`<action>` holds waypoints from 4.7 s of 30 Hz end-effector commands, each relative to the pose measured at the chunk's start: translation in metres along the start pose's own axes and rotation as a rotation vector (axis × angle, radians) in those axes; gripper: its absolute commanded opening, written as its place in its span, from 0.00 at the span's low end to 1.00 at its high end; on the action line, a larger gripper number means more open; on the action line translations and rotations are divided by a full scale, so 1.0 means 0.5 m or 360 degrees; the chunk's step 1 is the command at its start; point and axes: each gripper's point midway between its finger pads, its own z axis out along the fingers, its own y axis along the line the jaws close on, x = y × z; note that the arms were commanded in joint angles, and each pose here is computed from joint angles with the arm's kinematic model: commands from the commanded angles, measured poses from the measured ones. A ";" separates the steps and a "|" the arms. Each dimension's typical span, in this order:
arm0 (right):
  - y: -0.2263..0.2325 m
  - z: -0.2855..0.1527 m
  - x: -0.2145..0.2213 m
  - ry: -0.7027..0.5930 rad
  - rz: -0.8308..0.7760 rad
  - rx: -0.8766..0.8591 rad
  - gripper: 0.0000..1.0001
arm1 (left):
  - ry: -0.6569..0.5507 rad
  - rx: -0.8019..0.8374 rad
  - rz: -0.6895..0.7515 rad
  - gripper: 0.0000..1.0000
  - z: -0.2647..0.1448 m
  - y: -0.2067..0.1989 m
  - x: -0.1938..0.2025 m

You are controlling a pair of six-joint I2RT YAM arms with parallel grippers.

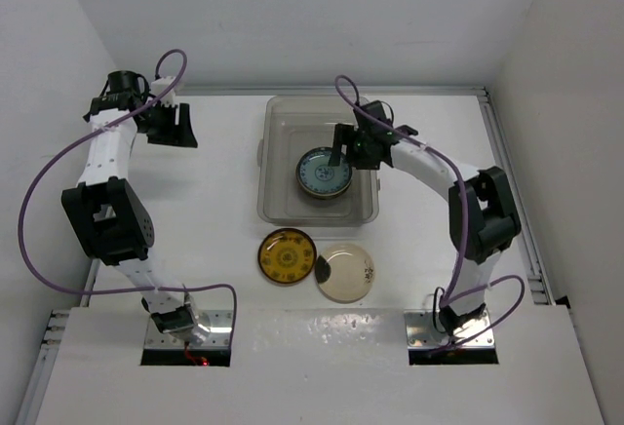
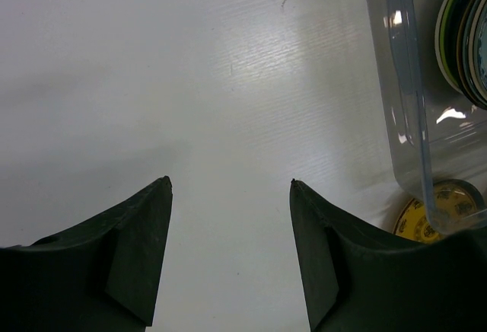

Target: Place the plates into the plastic bin on the countertop

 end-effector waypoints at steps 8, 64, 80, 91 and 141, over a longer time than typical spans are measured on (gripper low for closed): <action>-0.066 -0.272 0.087 -0.0161 -0.0097 0.0094 0.86 | -0.0131 -0.0015 0.0071 0.65 -0.053 -0.025 -0.041; -0.197 -0.170 0.588 0.0202 0.0210 -0.0060 0.00 | -0.0150 -0.0065 0.0249 0.66 -0.117 -0.132 0.015; 0.069 -0.424 0.362 0.0203 -0.0460 -0.0724 0.00 | -0.0103 -0.0067 0.0229 0.66 -0.090 -0.116 0.018; 0.059 -0.187 -0.027 -0.0213 0.0060 -0.0262 0.00 | -0.0064 -0.0101 0.0190 0.66 -0.082 -0.088 0.033; 0.153 -0.032 0.485 0.0119 -0.0259 -0.0128 0.39 | -0.0100 -0.0099 0.0214 0.66 -0.112 -0.092 0.070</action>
